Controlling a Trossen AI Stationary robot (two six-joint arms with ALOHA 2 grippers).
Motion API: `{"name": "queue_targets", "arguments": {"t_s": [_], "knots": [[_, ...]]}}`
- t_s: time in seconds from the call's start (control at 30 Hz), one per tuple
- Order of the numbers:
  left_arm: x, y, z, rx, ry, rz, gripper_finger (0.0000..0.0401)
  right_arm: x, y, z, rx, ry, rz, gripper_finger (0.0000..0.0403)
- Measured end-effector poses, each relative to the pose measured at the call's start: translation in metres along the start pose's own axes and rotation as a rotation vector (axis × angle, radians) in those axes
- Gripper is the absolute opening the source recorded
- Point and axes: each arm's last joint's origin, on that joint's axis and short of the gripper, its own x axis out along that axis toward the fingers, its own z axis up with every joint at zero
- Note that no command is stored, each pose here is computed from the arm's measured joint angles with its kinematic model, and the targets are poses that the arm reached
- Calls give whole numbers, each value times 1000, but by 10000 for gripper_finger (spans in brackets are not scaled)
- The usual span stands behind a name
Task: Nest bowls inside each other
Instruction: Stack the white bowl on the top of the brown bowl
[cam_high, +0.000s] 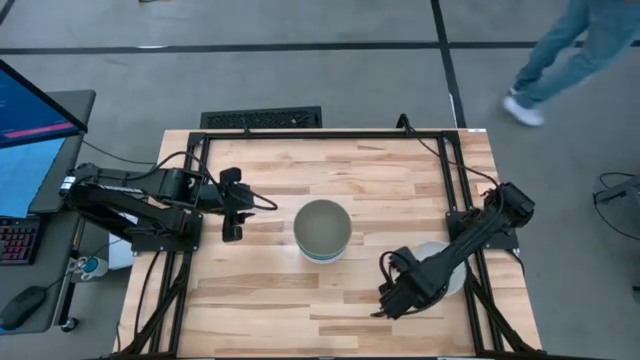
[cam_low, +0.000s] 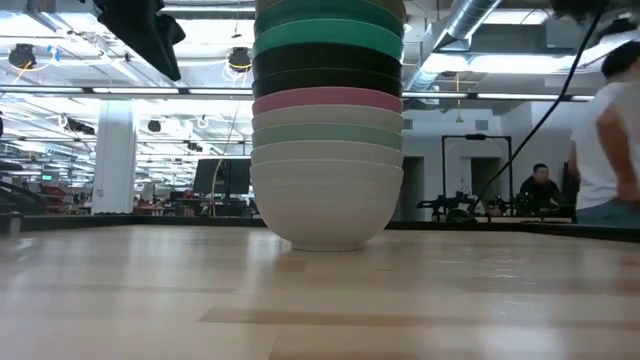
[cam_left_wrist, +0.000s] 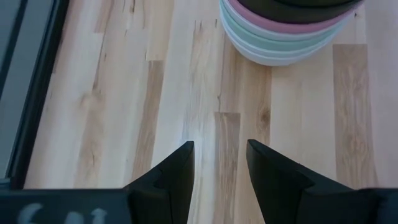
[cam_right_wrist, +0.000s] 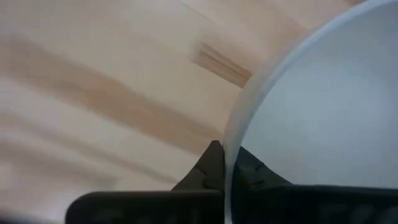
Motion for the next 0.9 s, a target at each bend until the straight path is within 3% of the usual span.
{"name": "queue_targets", "arguments": {"t_s": [0.2,0.3,0.5,0.7,0.9], "knots": [[0,0,2,-4,-15,2,139,-88,13,11,-263,-209,321,16],[0,0,2,-6,-16,2,139,-133,7,23,-321,-334,454,22],[0,0,2,-40,-16,1,139,-196,-11,49,-404,-650,590,11],[0,0,1,-48,-15,1,139,-215,-10,84,-517,-805,619,21],[0,0,1,-50,-12,2,139,-203,11,106,-689,-756,610,12]]}}
